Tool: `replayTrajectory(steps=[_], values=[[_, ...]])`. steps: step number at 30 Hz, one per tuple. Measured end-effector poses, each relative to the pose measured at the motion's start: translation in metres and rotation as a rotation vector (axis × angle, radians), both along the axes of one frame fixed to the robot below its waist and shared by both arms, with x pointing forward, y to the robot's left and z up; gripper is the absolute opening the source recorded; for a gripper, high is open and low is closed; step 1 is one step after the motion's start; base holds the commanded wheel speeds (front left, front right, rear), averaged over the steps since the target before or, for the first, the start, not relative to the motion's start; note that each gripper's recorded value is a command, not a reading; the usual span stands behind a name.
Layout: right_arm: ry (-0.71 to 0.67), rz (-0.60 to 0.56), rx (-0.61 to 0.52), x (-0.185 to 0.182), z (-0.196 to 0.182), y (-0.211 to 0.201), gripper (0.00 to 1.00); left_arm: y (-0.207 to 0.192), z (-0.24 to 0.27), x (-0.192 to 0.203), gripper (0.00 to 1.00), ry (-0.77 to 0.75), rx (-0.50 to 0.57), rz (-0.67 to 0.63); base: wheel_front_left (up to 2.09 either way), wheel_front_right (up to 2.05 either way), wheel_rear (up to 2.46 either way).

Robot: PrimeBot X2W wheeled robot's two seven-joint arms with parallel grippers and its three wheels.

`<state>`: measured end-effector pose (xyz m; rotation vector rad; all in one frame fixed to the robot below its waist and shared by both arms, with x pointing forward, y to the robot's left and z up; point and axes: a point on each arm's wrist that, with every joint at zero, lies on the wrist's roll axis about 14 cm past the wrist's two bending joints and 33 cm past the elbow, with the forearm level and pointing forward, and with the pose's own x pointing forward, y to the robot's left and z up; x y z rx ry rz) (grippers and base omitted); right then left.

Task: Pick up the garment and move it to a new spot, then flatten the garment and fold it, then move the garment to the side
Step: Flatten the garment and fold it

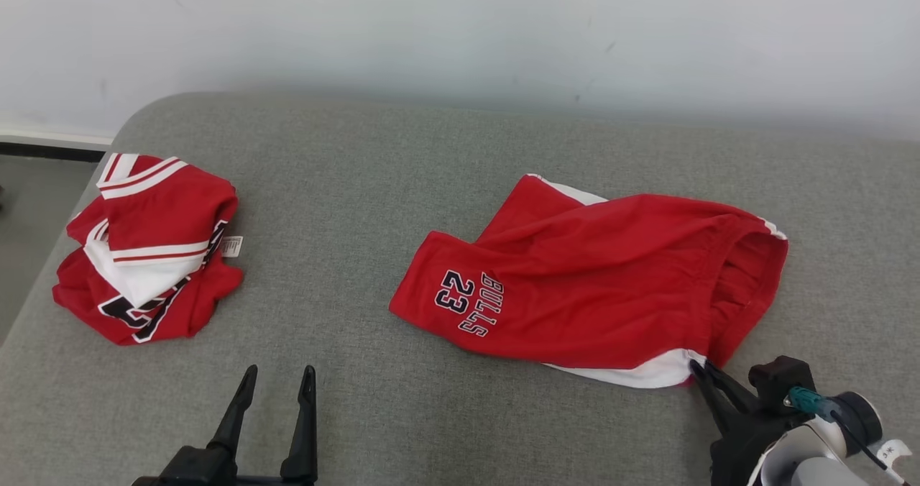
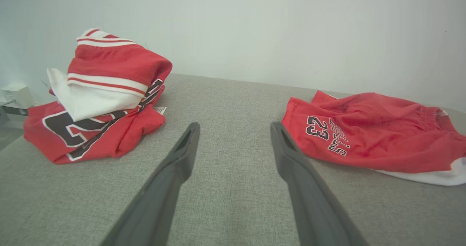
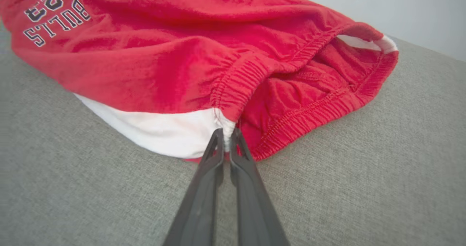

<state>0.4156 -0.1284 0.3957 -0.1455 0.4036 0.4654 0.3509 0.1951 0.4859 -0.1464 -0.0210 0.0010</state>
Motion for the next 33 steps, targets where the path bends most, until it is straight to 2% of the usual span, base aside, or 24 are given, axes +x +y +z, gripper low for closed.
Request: replayTrajectory(steps=[6,11,17,21,22,23,24,28,33], values=[[-0.083,0.037,0.043,-0.002,0.02,0.01,0.0,-0.003,0.004,0.001,1.0,-0.015,-0.004,-0.007,0.0,0.0,0.0],[-0.169,0.046,0.126,-0.009,0.048,0.018,0.0,-0.006,0.004,-0.001,1.0,-0.015,-0.008,-0.017,0.0,0.0,0.0],[-0.218,-0.002,0.159,-0.037,0.061,-0.009,0.0,-0.017,0.009,0.006,1.0,-0.032,-0.008,-0.053,0.0,0.0,0.0],[-0.163,-0.063,0.17,-0.061,0.049,-0.027,0.0,-0.025,0.01,0.01,1.0,-0.038,-0.008,-0.079,0.0,0.0,0.0],[-0.146,-0.073,0.166,-0.067,0.045,-0.03,0.04,-0.027,0.01,0.011,1.0,-0.038,-0.008,-0.086,0.0,0.0,0.0],[-0.14,-0.09,0.172,-0.07,0.043,-0.034,0.48,-0.028,0.011,0.012,1.0,-0.038,-0.007,-0.091,0.0,0.0,0.0],[-0.14,-0.105,0.18,-0.071,0.044,-0.036,1.0,-0.03,0.011,0.012,1.0,-0.038,-0.006,-0.096,0.0,0.0,0.0],[-0.159,-0.135,0.2,-0.073,0.048,-0.039,1.0,-0.033,0.013,0.013,1.0,-0.044,-0.003,-0.109,0.0,0.0,0.0],[-0.263,-0.171,0.23,-0.069,0.073,-0.043,1.0,-0.032,0.014,0.01,1.0,-0.049,0.006,-0.112,0.0,0.0,0.0]])
